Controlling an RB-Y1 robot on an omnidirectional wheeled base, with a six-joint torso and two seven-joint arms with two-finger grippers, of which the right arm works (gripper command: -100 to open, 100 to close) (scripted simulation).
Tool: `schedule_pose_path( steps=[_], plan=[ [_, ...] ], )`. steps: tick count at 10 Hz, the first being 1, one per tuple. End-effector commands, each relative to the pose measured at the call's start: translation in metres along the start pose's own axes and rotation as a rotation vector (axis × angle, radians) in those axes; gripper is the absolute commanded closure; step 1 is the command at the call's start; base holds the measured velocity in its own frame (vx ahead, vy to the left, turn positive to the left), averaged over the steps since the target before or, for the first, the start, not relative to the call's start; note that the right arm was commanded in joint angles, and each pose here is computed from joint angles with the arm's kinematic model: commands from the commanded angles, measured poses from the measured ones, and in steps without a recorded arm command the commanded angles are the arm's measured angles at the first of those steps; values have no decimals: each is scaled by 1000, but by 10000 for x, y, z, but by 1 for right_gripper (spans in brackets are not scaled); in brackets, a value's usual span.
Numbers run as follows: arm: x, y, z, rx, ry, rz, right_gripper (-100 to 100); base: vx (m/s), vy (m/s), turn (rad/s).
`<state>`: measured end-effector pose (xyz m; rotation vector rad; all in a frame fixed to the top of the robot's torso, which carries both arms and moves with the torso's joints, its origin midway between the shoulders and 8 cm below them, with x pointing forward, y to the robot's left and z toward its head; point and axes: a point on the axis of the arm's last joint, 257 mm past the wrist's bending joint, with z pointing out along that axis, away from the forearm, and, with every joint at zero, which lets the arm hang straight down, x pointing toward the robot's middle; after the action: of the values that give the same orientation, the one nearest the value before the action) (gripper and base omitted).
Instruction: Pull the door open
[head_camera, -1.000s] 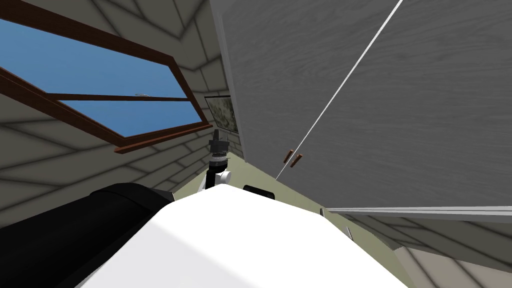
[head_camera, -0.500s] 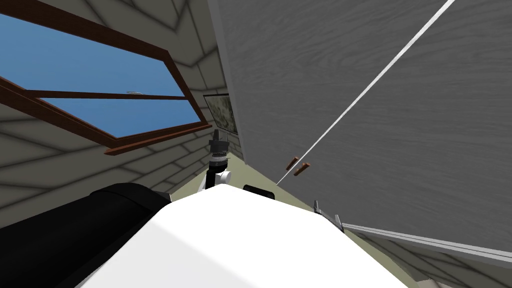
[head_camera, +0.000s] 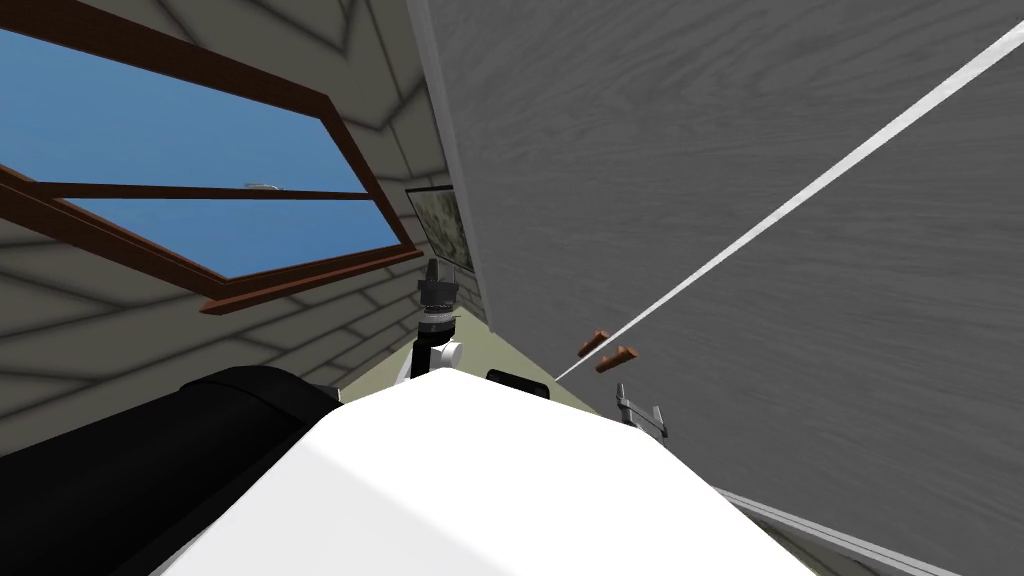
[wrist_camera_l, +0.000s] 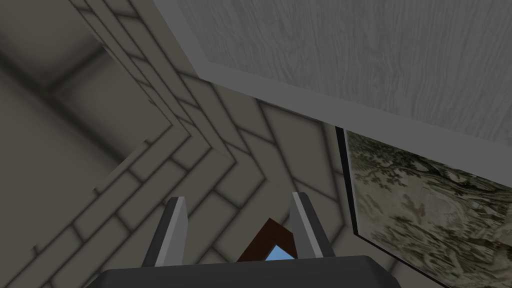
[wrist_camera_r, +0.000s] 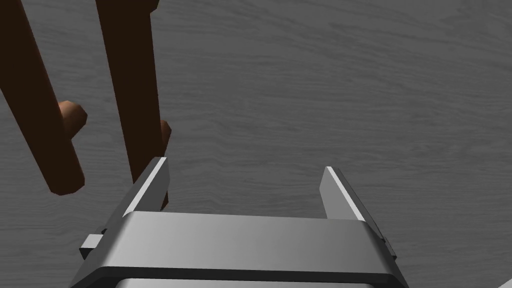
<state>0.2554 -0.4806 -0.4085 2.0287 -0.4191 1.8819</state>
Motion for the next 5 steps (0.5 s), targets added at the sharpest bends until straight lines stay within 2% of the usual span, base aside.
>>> schedule_pose_path(
  steps=[1,3,4,5],
  plan=[
    [73,-99,49,15,16,11,-100,164,17,91],
    [187,-321,177,45,49,35,-100,192,21,122],
    [146,-255,134,36,40,28,-100,86,7,25],
    [146,-255,134,36,40,28,100,-11,0,-21]
  ],
)
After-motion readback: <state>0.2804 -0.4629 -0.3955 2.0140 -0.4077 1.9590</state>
